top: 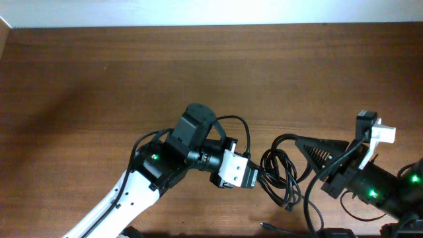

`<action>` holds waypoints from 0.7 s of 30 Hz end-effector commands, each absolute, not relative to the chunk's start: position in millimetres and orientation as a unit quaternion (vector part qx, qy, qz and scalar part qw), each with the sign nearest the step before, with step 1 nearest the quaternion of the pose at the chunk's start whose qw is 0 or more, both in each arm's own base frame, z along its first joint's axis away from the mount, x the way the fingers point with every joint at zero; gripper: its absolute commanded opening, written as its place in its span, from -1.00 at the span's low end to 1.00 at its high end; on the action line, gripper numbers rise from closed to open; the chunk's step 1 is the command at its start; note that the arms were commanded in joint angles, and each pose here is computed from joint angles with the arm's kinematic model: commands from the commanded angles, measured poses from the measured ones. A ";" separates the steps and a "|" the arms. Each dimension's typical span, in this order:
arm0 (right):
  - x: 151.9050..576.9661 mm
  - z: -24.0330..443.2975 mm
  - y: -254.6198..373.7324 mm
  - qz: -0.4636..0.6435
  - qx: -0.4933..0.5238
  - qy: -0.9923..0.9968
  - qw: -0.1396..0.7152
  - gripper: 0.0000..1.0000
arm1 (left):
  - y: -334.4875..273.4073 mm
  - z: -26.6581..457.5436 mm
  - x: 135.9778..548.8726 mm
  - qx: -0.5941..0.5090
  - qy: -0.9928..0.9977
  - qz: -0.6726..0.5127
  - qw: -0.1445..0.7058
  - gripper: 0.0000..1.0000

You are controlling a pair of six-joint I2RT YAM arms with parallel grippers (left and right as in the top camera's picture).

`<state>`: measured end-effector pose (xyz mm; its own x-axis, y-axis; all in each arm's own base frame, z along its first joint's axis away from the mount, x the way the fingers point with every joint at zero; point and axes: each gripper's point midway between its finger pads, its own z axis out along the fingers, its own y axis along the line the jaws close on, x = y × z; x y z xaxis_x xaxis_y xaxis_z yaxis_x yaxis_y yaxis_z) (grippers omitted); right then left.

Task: Untangle cables
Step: 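Grasp a cable strand from the bundle with the right gripper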

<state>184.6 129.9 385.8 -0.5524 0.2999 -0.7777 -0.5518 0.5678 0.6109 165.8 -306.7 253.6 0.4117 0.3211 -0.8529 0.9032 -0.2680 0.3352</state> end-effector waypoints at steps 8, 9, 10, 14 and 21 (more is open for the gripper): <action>213.9 375.1 91.1 0.373 0.042 0.780 0.502 -0.92 | -299.3 233.1 185.9 0.723 0.478 -0.272 0.418 -1.00; 215.3 371.8 87.4 0.364 0.054 0.783 0.501 -0.92 | -298.2 231.3 189.3 0.722 0.484 -0.262 0.419 -1.00; 216.5 369.4 84.4 0.361 0.068 0.786 0.498 -0.93 | -297.3 230.1 192.1 0.722 0.489 -0.254 0.419 -1.00; 219.6 365.6 76.8 0.356 0.107 0.787 0.493 -0.92 | -292.9 226.9 212.0 0.690 0.546 -0.222 0.420 -1.00; 200.2 402.8 115.7 0.420 -0.055 0.742 0.519 -0.92 | -303.2 243.2 209.8 0.671 0.537 -0.259 0.441 -1.00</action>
